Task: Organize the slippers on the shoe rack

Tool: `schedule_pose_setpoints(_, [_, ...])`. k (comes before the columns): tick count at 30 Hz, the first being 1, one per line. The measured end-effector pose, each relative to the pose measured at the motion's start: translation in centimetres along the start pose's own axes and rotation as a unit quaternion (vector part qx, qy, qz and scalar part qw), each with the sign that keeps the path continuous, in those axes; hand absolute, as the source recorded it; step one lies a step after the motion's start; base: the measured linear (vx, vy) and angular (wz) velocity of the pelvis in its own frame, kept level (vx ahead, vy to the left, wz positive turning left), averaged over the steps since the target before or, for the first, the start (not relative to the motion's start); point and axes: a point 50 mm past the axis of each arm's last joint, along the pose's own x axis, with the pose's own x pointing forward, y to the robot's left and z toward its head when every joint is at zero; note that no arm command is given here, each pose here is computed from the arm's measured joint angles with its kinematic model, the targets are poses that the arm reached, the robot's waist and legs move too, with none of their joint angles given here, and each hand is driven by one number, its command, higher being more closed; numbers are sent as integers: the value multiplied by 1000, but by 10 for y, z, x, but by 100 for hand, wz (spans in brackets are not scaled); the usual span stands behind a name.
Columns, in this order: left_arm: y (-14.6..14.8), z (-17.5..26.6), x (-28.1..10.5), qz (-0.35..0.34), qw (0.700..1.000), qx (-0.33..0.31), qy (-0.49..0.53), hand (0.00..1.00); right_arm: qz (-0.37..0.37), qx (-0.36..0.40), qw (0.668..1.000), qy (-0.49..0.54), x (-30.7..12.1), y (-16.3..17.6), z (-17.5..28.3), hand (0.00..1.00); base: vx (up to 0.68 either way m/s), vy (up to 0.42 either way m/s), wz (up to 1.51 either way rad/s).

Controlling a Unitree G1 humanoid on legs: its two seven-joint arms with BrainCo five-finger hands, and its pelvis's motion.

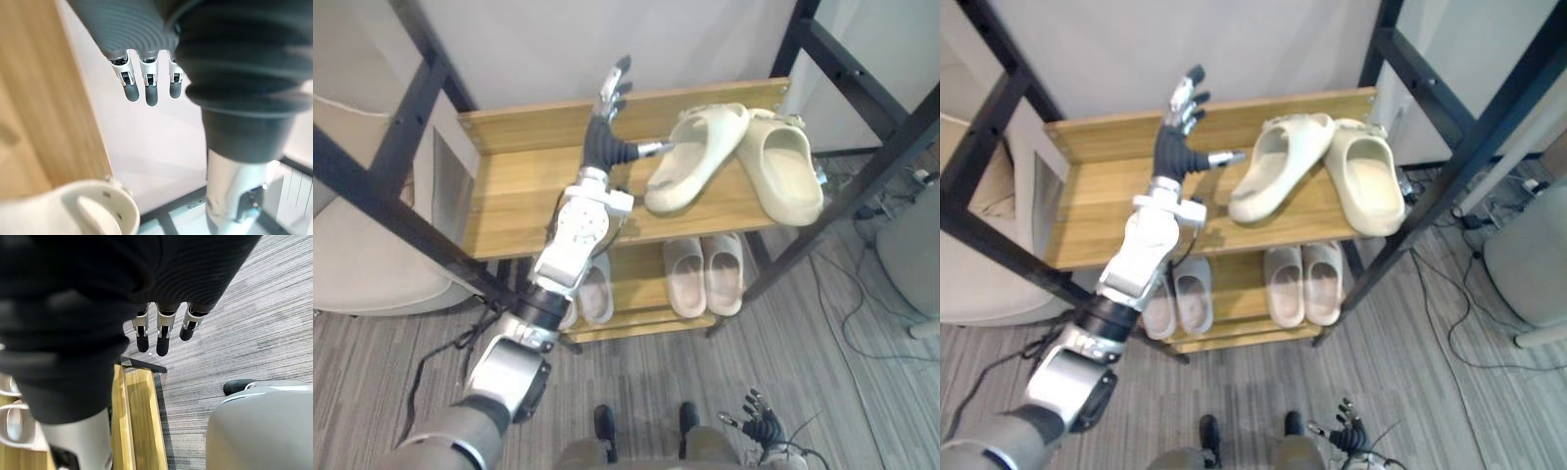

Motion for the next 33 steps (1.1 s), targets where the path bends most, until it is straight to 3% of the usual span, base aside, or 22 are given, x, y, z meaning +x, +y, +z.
schedule_pose_setpoints(6, [-16, -18, -17, -29, 994, -91, 48, 0, 1, -4, 1000, 20, -1, -1, -7, 0, -8, 28, 11])
schedule_pose_setpoints(11, [-22, -40, -38, -46, 987, -121, 97, 0, 4, -8, 999, 32, 1, 0, -10, 0, -2, 9, 3])
schedule_pose_setpoints(20, [-30, -67, -62, -65, 977, -118, 164, 0, 11, -28, 999, 42, 4, 2, -13, 0, 17, 1, 3])
schedule_pose_setpoints(33, [-47, -67, -68, -110, 975, -102, 165, 0, 23, -37, 998, 48, 4, 7, -14, 0, 3, 0, 0])
